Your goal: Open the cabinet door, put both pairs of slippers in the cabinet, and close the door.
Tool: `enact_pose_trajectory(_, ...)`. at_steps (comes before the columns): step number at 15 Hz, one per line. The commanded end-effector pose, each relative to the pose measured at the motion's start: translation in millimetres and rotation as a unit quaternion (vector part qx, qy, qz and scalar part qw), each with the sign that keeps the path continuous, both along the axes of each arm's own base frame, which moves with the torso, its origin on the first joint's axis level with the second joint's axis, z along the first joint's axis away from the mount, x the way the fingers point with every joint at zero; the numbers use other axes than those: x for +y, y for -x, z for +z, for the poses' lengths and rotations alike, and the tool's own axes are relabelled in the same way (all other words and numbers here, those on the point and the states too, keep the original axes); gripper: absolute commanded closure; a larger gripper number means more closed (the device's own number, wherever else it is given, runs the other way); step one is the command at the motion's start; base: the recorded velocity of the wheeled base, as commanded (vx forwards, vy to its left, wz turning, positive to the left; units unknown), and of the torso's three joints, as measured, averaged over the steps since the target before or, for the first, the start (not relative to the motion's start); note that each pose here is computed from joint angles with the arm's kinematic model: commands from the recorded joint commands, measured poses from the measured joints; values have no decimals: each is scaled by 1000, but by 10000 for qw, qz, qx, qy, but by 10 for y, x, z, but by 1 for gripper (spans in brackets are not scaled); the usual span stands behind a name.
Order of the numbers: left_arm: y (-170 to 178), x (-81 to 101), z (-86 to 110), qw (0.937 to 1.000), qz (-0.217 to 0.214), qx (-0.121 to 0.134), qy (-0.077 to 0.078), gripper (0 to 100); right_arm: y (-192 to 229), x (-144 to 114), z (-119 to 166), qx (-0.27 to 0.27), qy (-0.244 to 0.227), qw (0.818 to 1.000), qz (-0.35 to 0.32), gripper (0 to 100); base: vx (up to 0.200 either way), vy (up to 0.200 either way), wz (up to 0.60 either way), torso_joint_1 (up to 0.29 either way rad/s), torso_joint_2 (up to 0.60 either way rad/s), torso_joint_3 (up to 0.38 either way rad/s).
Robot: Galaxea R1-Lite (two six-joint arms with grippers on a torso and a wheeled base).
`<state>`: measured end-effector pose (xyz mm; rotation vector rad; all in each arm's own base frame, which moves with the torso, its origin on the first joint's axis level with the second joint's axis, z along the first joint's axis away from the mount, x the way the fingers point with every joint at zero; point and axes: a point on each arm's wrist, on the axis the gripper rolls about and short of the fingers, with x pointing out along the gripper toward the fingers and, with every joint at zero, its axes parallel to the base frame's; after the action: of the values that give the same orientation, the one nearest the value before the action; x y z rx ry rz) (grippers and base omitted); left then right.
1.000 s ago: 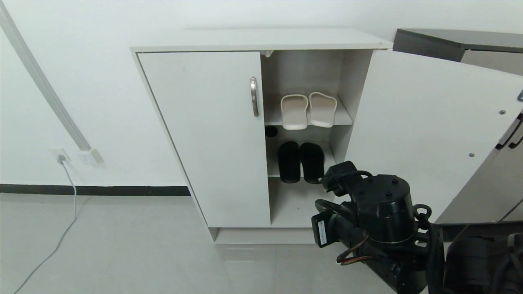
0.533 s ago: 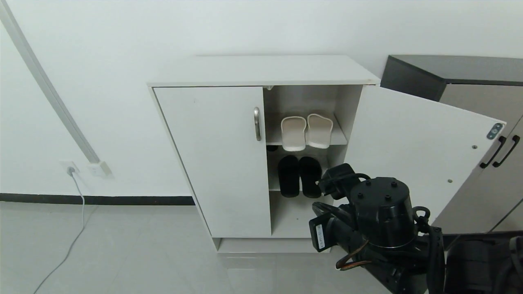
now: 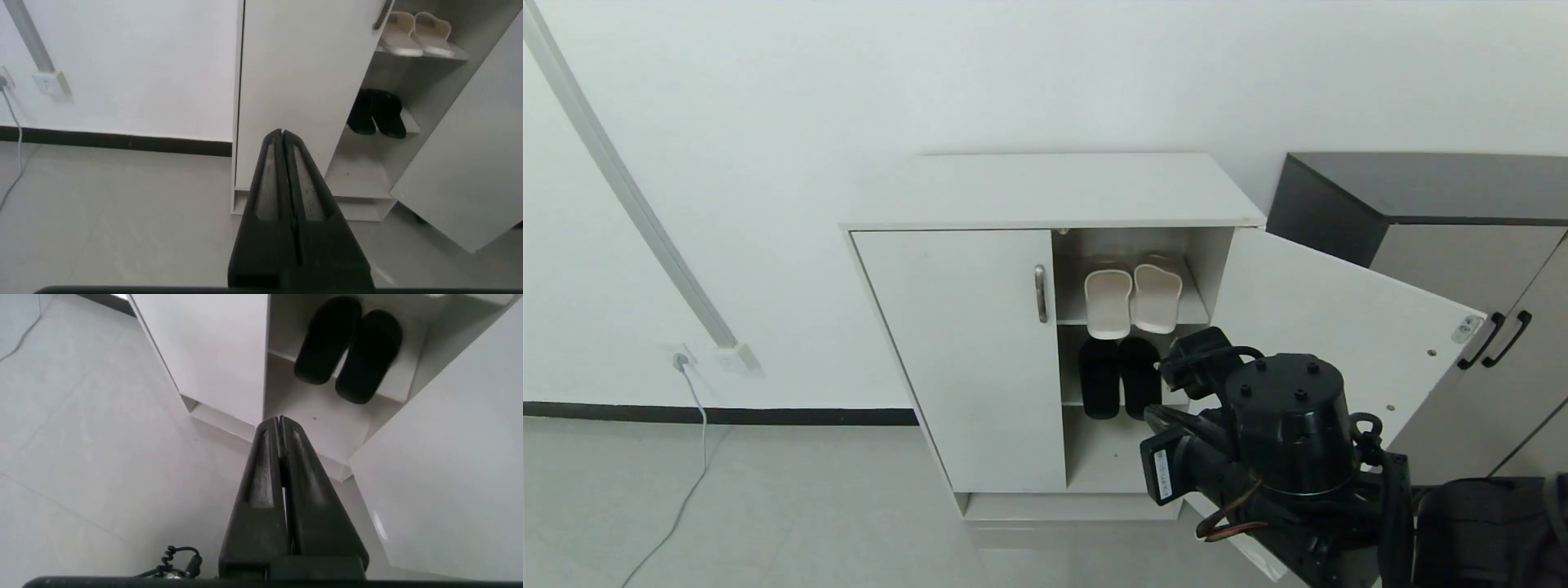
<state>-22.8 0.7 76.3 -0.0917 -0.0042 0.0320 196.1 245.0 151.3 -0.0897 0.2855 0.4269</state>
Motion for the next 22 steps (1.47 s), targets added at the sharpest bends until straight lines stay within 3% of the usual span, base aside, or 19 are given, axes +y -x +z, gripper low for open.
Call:
enact_pose_trajectory(1,-1,0,0,10000,0,6,2,100,7,-6,6,-6,-7,10000,-2,100,0,0,0,183,-500,-305)
enact_pose_trajectory(15,0,0,0,10000,0,-2,2,100,7,-15,3,-2,-1,10000,-9,100,0,0,0,237,-551,-319)
enact_pose_trajectory(22,0,0,0,10000,0,-2,2,100,10,-18,-15,20,35,10000,0,100,0,0,-86,23,-58,-30)
